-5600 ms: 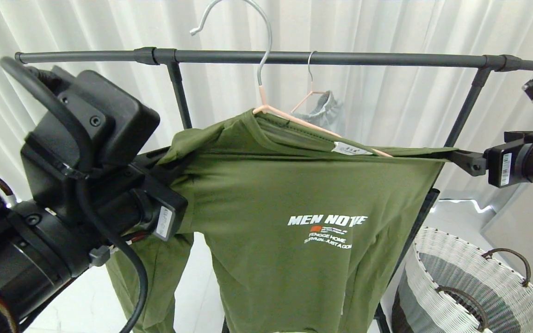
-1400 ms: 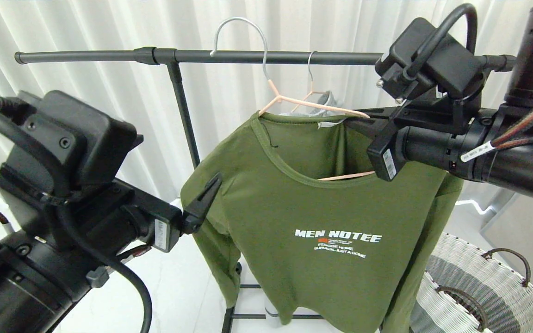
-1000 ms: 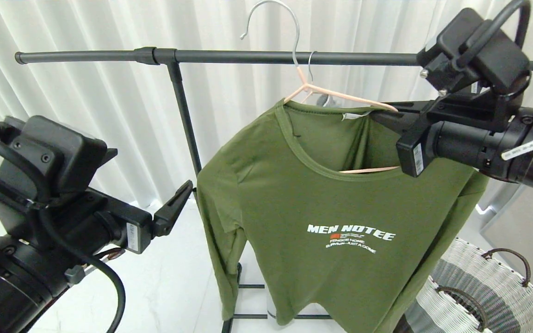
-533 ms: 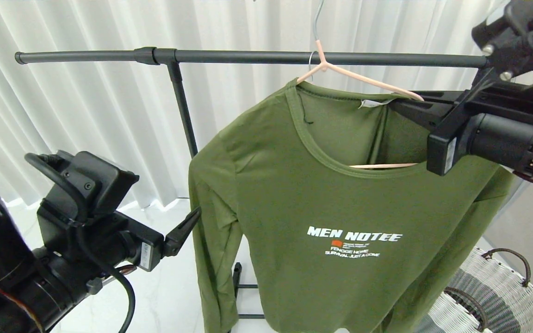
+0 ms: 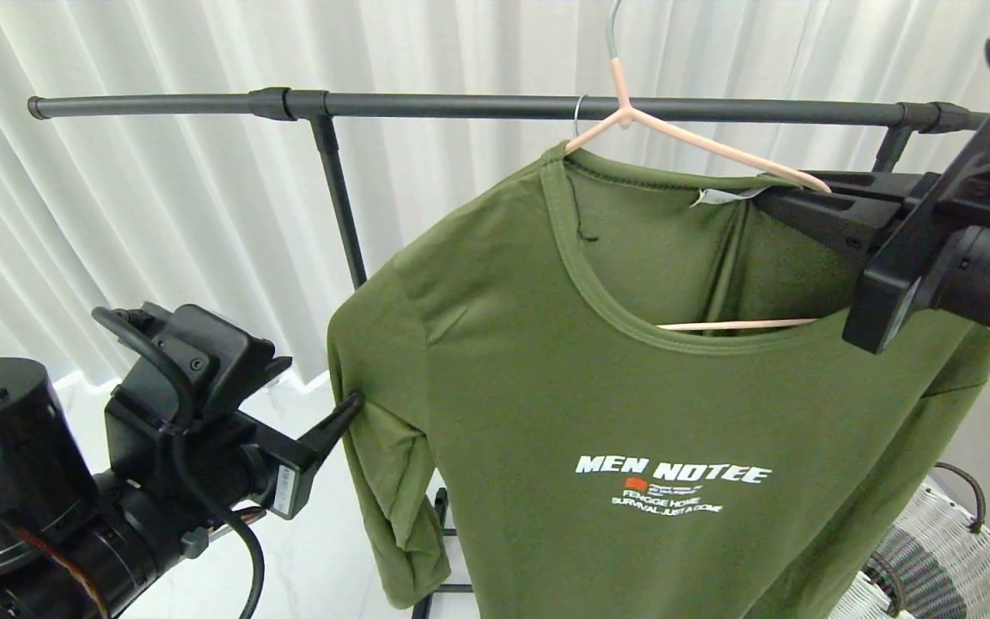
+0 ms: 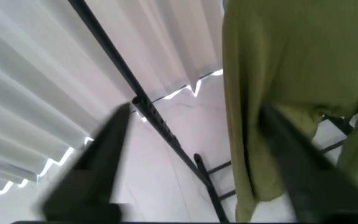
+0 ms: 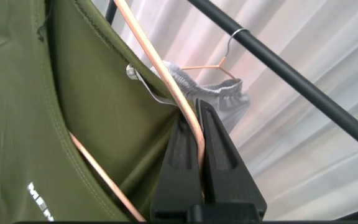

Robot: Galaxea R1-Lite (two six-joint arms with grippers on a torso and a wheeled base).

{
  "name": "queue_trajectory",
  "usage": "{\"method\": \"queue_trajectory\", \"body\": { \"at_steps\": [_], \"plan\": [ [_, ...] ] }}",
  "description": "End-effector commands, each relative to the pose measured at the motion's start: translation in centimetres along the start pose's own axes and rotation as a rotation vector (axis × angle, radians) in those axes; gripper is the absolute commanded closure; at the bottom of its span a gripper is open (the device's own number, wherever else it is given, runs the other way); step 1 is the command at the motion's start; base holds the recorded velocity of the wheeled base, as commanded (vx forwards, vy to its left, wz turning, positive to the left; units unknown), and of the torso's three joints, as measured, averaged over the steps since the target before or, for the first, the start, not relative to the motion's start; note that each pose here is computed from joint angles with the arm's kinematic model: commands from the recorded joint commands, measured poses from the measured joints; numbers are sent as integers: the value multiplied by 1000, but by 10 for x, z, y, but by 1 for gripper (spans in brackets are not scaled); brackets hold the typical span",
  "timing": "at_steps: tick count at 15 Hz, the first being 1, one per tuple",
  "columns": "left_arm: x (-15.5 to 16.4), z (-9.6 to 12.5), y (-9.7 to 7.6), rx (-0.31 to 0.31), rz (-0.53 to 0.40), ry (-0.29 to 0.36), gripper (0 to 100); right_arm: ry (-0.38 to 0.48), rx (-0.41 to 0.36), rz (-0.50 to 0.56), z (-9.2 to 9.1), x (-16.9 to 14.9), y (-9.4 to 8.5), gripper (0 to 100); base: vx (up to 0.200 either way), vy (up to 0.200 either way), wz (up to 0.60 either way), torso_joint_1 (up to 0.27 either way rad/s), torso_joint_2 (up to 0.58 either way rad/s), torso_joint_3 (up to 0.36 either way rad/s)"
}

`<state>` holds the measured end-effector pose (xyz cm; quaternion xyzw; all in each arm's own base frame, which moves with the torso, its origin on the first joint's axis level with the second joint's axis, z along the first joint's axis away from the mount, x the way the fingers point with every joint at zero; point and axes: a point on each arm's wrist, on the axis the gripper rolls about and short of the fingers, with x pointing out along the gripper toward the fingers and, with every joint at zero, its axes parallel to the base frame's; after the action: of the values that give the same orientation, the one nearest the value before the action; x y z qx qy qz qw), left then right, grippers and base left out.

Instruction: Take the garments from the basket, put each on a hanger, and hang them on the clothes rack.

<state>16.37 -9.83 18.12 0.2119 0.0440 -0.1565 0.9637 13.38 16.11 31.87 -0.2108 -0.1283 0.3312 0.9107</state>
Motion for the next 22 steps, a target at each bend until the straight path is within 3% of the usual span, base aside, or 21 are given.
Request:
{"method": "queue_trajectory", "body": {
  "at_steps": [1,3,8,12,13,18,22],
  "plan": [
    [0,0,0,-2,3,2,100,-4,0,-1,1,-1,0,100,0,0,0,0,0,0],
    [0,-2,6,-6,31,10,100,-5,4,-8,1,-1,-2,100,0,0,0,0,0,0],
    [-7,-14,39,-37,206,58,100,2,44,-40,0,-2,-8,100,0,0,0,0,0,0],
    [-15,-7,32,-21,156,4,100,5,43,-38,0,0,-7,100,0,0,0,0,0,0],
    [-16,-6,30,-18,148,-1,0,2,44,-40,1,0,-7,100,0,0,0,0,0,0],
    [-32,-15,28,-16,136,-8,0,-2,48,-45,2,1,-9,100,0,0,0,0,0,0],
    [-50,-15,31,34,170,-42,0,-6,94,-50,3,1,-10,100,0,0,0,0,0,0]
  ]
}}
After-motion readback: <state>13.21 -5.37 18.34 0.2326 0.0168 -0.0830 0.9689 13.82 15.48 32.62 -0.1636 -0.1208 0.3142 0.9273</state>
